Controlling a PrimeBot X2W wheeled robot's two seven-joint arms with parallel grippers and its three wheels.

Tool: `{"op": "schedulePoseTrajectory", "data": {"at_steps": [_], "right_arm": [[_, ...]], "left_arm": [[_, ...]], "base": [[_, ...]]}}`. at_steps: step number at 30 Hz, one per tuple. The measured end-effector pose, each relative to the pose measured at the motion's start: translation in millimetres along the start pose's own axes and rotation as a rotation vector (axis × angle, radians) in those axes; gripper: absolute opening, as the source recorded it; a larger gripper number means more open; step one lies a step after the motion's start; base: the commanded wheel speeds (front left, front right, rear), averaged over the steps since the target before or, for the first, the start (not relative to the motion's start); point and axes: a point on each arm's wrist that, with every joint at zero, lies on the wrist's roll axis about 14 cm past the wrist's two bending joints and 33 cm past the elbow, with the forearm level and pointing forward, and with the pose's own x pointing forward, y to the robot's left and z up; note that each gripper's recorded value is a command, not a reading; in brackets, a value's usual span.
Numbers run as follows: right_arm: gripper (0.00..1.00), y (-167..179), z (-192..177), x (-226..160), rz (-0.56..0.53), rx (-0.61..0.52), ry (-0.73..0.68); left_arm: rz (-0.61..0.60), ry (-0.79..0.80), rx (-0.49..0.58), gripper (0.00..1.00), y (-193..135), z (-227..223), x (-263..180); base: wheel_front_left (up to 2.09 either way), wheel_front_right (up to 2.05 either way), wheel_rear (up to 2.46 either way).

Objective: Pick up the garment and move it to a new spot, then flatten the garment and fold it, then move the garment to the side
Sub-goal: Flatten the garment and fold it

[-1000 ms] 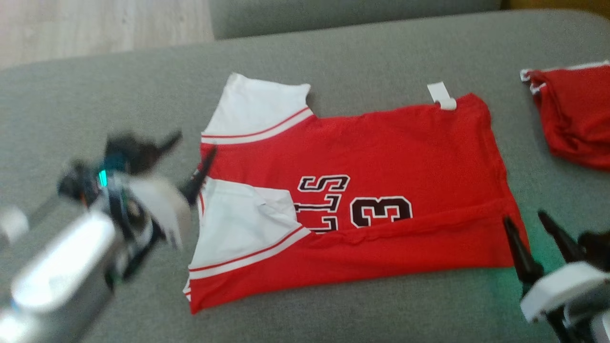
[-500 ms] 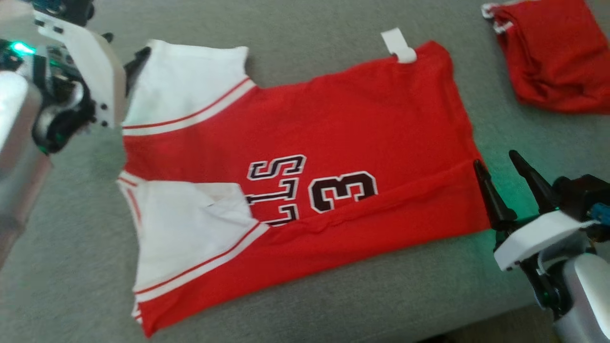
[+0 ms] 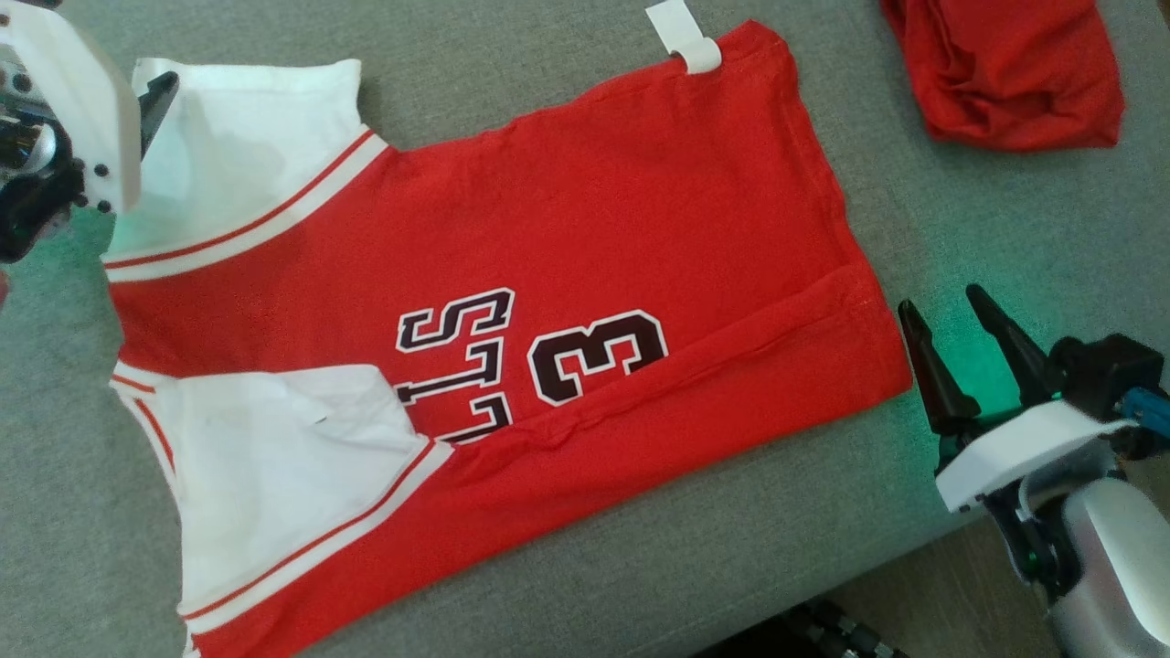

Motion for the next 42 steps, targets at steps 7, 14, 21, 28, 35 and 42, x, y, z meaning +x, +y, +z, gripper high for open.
{"op": "schedulePoseTrajectory", "data": {"at_steps": [7, 14, 21, 28, 35, 42], "right_arm": [[1.0, -2.0, 1.8, 6.0, -0.006, 0.001, -0.007], [1.0, -3.2, -4.4, 7.5, -0.01, 0.001, 0.013], [1.0, -6.3, -0.4, 11.6, -0.02, 0.001, 0.001], [1.0, -8.4, 10.8, 10.9, -0.022, 0.013, -0.033], [1.0, 1.2, 67.2, 38.1, 0.052, -0.028, -0.086], [1.0, 28.2, 90.9, 81.1, 0.144, -0.063, 0.001]], "left_arm": [[0.009, 0.024, -0.003, 1.0, 7.5, -6.9, 11.1], [0.011, 0.027, 0.0, 0.84, 9.7, -5.7, 16.1], [-0.013, 0.026, 0.003, 0.0, 5.5, -2.7, 20.4], [-0.004, 0.014, 0.014, 0.0, 5.4, 0.0, 11.4], [-0.002, -0.044, 0.032, 0.0, 2.2, 9.4, -10.9], [0.006, -0.119, 0.049, 0.0, 4.6, 9.7, -40.8]], "base": [[0.0, 0.0, 0.0], [0.0, 0.0, 0.0], [0.0, 0.0, 0.0], [0.0, 0.0, 0.0], [0.0, 0.0, 0.0], [0.0, 0.0, 0.0]]}}
